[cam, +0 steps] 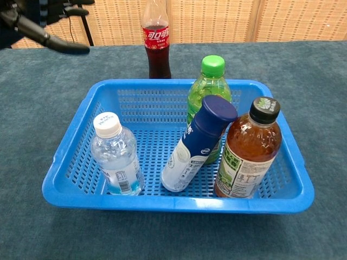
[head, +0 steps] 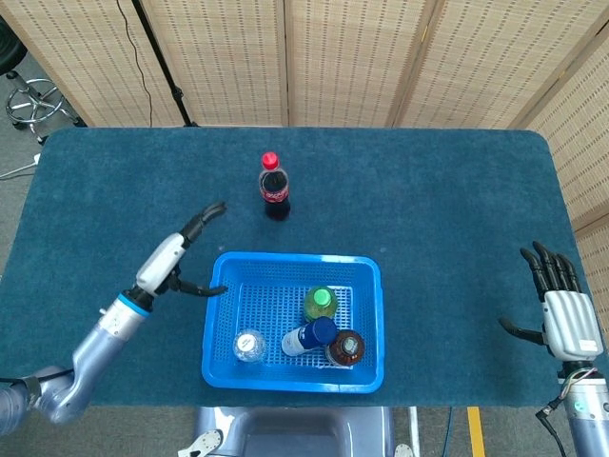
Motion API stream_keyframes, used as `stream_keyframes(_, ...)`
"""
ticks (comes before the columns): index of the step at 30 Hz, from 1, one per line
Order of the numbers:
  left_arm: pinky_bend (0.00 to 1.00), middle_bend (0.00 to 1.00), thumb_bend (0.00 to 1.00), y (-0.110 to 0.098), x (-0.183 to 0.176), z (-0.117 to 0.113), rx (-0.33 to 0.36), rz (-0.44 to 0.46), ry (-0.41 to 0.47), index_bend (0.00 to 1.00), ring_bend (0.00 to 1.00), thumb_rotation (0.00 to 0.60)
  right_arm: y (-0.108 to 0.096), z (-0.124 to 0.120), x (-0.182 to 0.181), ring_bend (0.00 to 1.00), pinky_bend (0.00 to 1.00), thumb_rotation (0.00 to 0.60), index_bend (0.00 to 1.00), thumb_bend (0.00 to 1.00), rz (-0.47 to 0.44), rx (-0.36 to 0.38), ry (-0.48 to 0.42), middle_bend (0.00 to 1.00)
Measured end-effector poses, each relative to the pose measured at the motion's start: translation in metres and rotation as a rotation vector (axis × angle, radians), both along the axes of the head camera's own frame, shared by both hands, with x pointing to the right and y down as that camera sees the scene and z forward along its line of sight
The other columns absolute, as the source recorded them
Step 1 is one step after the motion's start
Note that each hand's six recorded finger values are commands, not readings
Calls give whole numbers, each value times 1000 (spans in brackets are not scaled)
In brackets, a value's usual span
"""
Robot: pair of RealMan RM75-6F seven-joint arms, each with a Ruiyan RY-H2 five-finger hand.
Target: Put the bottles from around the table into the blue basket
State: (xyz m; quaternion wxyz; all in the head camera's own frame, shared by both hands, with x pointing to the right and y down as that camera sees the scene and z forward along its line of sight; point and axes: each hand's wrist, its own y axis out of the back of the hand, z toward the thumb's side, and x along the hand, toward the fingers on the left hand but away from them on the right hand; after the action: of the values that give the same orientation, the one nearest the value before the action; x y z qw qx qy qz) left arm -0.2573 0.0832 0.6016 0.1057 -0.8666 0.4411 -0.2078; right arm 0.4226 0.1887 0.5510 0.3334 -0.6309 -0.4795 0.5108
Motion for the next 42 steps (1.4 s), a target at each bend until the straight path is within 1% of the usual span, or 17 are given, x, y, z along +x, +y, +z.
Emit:
stream_keyframes(2, 0, 0, 24, -18, -4, 5, 13, -53, 0, 0, 0, 600, -2, 2, 3, 0, 0, 600, 0, 0, 9, -4, 1, 0)
stream_keyframes(4, 0, 0, 24, -30, -5, 12, 15, -86, -4, 0, 0, 600, -3, 3, 5, 0, 0, 600, 0, 0, 15, -7, 5, 0)
stream_keyframes(8, 0, 0, 24, -54, 0, 33, -12, -147, -20, 0, 0, 600, -6, 6, 11, 0, 0, 600, 0, 0, 32, -14, 11, 0)
stream_keyframes(11, 0, 0, 24, -66, 5, 47, -39, -173, -32, 0, 0, 600, -8, 7, 15, 0, 0, 600, 0, 0, 42, -16, 18, 0)
stream_keyframes(17, 0, 0, 24, -85, 19, 75, -105, -198, -48, 0, 0, 600, -12, 12, 26, 0, 0, 600, 0, 0, 77, -25, 36, 0)
stream_keyframes(23, 0, 0, 24, -101, 39, 98, -171, -206, -50, 0, 0, 600, -12, 12, 30, 0, 0, 600, 0, 0, 93, -24, 45, 0)
stream_keyframes(32, 0, 0, 24, -118, 69, 119, -229, -223, -35, 0, 0, 600, -14, 15, 36, 0, 0, 600, 0, 0, 115, -30, 58, 0)
stream_keyframes(36, 0, 0, 32, -123, 81, 125, -240, -234, -23, 0, 0, 600, -15, 15, 38, 0, 0, 600, 0, 0, 123, -25, 61, 0)
stream_keyframes(38, 0, 0, 72, -124, 87, 128, -247, -241, -16, 0, 0, 600, -16, 15, 40, 0, 0, 600, 0, 0, 127, -24, 62, 0)
stream_keyframes(40, 16, 0, 172, -126, 93, 131, -256, -246, -13, 4, 0, 600, -16, 15, 41, 0, 0, 600, 0, 0, 131, -24, 64, 0)
stream_keyframes(41, 41, 0, 243, -126, 97, 133, -263, -247, -12, 46, 0, 600, -16, 15, 42, 0, 0, 600, 0, 0, 133, -24, 64, 0)
stream_keyframes(42, 81, 21, 317, -127, 100, 134, -270, -248, -11, 126, 0, 600, -16, 15, 42, 0, 0, 600, 0, 0, 134, -23, 65, 0)
